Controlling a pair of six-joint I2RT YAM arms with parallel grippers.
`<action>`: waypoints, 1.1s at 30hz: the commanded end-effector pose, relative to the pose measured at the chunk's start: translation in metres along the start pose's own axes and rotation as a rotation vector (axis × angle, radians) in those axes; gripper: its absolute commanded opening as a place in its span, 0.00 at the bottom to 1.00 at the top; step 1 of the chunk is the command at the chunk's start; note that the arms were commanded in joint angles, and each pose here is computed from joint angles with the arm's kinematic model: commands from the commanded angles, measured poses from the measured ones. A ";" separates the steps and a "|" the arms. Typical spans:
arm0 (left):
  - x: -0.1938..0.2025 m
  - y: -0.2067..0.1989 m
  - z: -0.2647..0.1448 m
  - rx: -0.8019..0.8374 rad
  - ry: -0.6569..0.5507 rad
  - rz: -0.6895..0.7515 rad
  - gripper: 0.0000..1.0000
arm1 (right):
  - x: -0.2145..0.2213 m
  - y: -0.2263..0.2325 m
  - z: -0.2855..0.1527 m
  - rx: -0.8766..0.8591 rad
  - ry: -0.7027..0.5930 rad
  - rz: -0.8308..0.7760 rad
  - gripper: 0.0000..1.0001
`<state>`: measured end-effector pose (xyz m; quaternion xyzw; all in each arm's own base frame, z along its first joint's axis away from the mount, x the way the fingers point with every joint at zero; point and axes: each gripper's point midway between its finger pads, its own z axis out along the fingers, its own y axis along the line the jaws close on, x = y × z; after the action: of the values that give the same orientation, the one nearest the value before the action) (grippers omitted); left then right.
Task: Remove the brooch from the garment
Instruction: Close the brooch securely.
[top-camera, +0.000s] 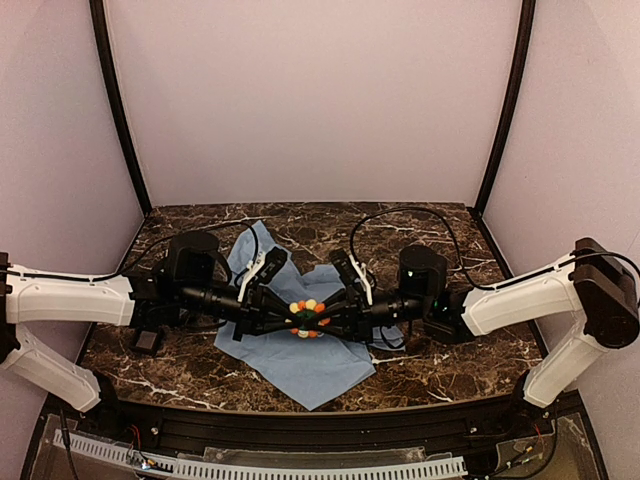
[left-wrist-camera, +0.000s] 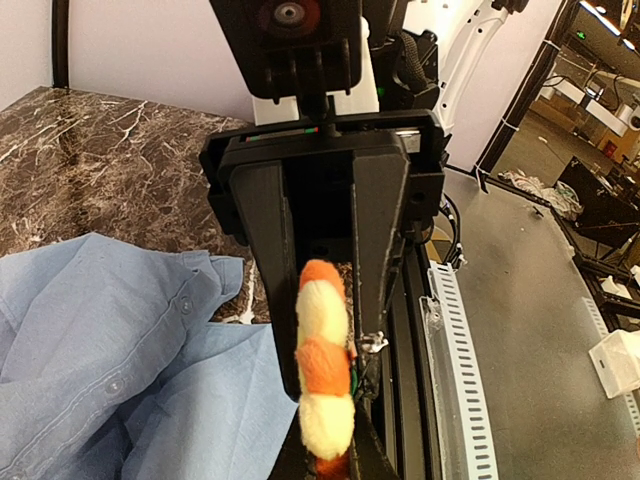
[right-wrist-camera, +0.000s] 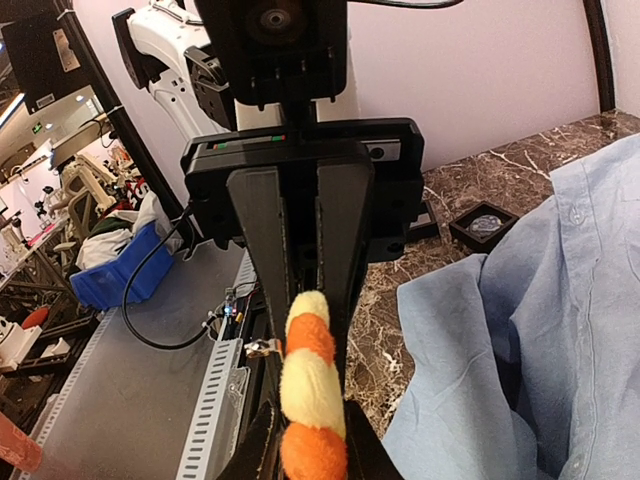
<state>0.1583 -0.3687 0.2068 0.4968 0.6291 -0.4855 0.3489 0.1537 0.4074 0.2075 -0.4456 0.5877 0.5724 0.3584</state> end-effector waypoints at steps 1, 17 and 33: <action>-0.009 -0.016 -0.005 0.052 -0.023 0.026 0.01 | -0.008 -0.009 -0.006 0.056 -0.039 0.001 0.19; -0.008 -0.017 -0.004 0.061 -0.023 0.025 0.01 | -0.010 -0.023 -0.010 0.106 -0.057 0.050 0.16; -0.008 -0.016 -0.005 0.053 -0.025 0.026 0.01 | -0.014 -0.018 -0.021 0.095 -0.103 0.033 0.16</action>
<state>0.1593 -0.3698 0.2118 0.4946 0.6239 -0.4889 0.3566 0.1574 0.4002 0.2128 -0.4224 0.5871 0.5831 0.3700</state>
